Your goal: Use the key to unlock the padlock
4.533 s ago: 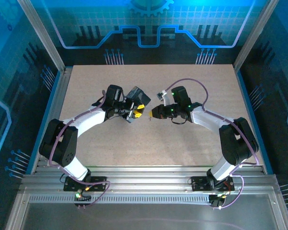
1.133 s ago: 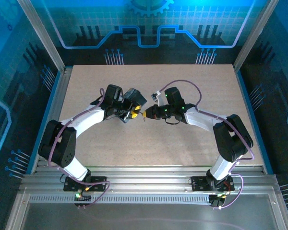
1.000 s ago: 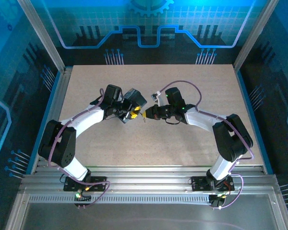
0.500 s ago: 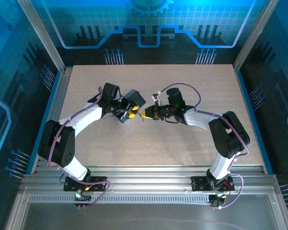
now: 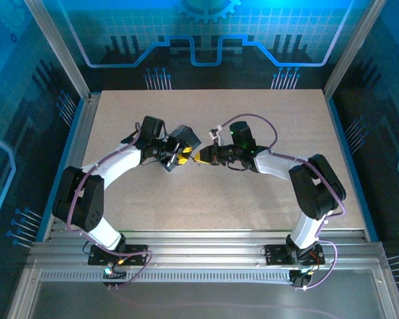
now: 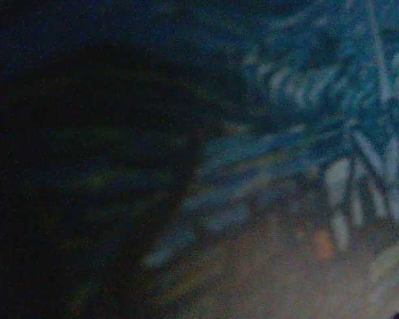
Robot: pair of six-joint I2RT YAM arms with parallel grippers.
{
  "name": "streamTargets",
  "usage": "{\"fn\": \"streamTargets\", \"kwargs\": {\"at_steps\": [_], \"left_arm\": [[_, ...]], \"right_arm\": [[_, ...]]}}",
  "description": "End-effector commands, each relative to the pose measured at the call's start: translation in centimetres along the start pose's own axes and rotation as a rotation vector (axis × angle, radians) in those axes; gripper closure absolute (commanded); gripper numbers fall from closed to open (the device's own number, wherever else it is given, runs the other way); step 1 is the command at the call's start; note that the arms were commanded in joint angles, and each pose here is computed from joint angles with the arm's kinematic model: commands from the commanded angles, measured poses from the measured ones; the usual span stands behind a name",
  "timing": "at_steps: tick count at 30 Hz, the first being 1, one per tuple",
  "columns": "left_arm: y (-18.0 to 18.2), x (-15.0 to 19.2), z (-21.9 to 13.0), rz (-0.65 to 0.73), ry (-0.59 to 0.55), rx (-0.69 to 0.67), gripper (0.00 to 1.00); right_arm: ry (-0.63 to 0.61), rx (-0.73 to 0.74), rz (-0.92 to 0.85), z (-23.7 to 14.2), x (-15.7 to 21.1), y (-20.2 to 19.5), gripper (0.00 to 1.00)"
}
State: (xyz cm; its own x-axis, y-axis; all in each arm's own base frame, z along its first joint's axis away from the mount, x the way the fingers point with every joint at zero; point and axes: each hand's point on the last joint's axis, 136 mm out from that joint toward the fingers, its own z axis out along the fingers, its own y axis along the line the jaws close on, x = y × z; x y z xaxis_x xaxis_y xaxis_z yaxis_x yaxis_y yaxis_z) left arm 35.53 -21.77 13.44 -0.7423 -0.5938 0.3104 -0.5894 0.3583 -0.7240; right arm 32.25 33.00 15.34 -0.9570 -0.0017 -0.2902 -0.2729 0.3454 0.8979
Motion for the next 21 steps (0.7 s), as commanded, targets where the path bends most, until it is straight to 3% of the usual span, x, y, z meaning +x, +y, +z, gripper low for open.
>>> {"fn": "streamTargets", "kwargs": {"at_steps": [1,9,21], "left_arm": [[-0.7,2.3,0.6,-0.033,0.119,0.052,0.79],[-0.3,2.4,0.1,0.008,0.114,0.004,0.79],[0.7,1.5,-0.1,-0.013,0.070,-0.043,0.79]], "right_arm": [[-0.063,-0.045,-0.099,0.8,-1.2,1.8,1.00],[-0.110,-0.037,-0.082,0.0,-2.1,0.9,1.00],[-0.049,-0.050,-0.023,0.3,-0.8,-0.2,1.00]]}}
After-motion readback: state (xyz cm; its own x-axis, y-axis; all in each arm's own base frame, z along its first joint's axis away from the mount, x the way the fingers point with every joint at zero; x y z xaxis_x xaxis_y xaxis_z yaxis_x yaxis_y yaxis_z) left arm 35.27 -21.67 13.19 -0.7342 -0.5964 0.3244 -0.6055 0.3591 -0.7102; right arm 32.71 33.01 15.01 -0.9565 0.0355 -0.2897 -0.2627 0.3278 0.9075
